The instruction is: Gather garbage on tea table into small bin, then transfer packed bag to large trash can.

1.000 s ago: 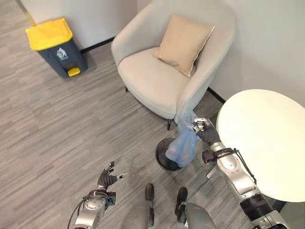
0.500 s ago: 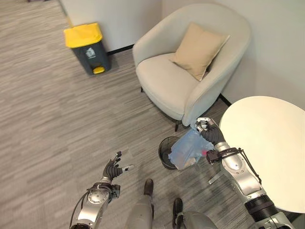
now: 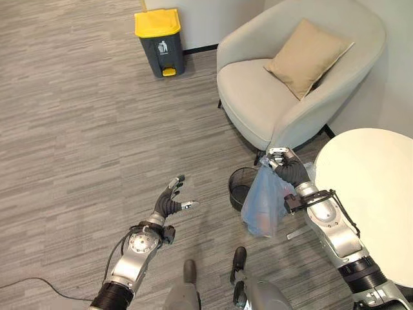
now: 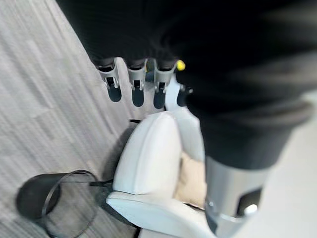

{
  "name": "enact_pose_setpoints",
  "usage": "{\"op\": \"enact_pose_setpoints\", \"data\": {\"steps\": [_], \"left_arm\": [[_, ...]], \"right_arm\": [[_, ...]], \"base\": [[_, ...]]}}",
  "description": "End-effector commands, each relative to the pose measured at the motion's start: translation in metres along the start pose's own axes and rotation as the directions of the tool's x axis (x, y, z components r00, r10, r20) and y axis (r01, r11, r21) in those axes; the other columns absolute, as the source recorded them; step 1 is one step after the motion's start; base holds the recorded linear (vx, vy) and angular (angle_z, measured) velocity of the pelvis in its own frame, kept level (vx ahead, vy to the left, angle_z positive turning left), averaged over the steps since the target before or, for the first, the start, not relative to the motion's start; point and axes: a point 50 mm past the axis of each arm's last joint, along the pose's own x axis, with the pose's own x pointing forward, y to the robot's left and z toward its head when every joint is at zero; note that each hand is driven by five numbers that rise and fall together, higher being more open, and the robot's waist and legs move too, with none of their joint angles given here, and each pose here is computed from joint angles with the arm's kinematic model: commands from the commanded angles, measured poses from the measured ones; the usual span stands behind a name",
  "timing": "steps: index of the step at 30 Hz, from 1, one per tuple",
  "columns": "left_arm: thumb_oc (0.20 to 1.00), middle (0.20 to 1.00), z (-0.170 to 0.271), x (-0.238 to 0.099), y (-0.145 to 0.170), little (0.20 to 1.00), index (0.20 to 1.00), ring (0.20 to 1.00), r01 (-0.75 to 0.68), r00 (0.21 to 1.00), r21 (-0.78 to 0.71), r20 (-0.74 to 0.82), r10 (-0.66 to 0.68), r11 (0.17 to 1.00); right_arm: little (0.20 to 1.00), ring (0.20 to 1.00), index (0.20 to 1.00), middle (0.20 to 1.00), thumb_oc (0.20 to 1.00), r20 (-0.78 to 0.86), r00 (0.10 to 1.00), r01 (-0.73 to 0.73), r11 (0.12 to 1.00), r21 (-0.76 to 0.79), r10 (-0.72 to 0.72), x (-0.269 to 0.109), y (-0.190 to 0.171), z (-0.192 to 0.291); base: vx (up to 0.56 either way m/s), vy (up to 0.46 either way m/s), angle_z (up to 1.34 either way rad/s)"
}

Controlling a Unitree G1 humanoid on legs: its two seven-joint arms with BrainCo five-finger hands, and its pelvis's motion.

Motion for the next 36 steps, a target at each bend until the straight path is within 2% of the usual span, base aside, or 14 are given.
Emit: {"op": "enact_pose_setpoints", "data": {"steps": [1,3,8,19,27,30,36], "left_arm": [[1.000,1.000,0.022,0.002,-0.004,1.000,1.000,1.000,0.091,0.987,0.102,0.126,-0.103,0.991],[1.000,1.000,0.031,0.006,-0.017,1.000,1.000,1.000,0.160,0.972,0.119,0.154,-0.177,0.980],[1.000,1.000,0.047,0.023,-0.041,1.000,1.000,1.000,0.219,0.945,0.191,0.203,-0.256,0.957],[1.000,1.000,0.048,0.041,-0.051,1.000,1.000,1.000,0.178,0.957,0.291,0.173,-0.235,0.940],[1.000,1.000,0.036,0.045,-0.077,1.000,1.000,1.000,0.245,0.950,0.324,0.110,-0.293,0.914],[1.000,1.000,0.037,0.048,-0.082,1.000,1.000,1.000,0.222,0.955,0.337,0.112,-0.273,0.915],[1.000,1.000,0.069,0.064,-0.081,1.000,1.000,1.000,0.086,0.957,0.318,0.237,-0.167,0.944]], "right_arm": [[0.200,0.200,0.200,0.200,0.200,0.211,0.977,-0.058,0.995,0.078,0.041,0.011,0.009,0.038],[0.200,0.200,0.200,0.200,0.200,0.219,0.971,-0.113,0.989,0.093,0.091,0.012,0.018,0.041],[0.200,0.200,0.200,0.200,0.200,0.274,0.944,-0.224,0.967,0.118,0.186,0.019,0.040,0.054],[0.200,0.200,0.200,0.200,0.200,0.408,0.875,-0.352,0.921,0.167,0.260,0.037,0.073,0.090],[0.200,0.200,0.200,0.200,0.200,0.528,0.790,-0.482,0.848,0.220,0.311,0.048,0.105,0.129],[0.200,0.200,0.200,0.200,0.200,0.546,0.774,-0.521,0.813,0.259,0.322,0.047,0.115,0.135],[0.200,0.200,0.200,0.200,0.200,0.551,0.758,-0.579,0.750,0.320,0.350,0.040,0.131,0.134]], "base": [[0.08,0.100,-0.23],[0.08,0.067,-0.24],[0.08,0.061,-0.24],[0.03,0.026,-0.05],[0.01,-0.002,0.00],[0.01,0.001,0.01],[0.00,0.000,0.00]]}}
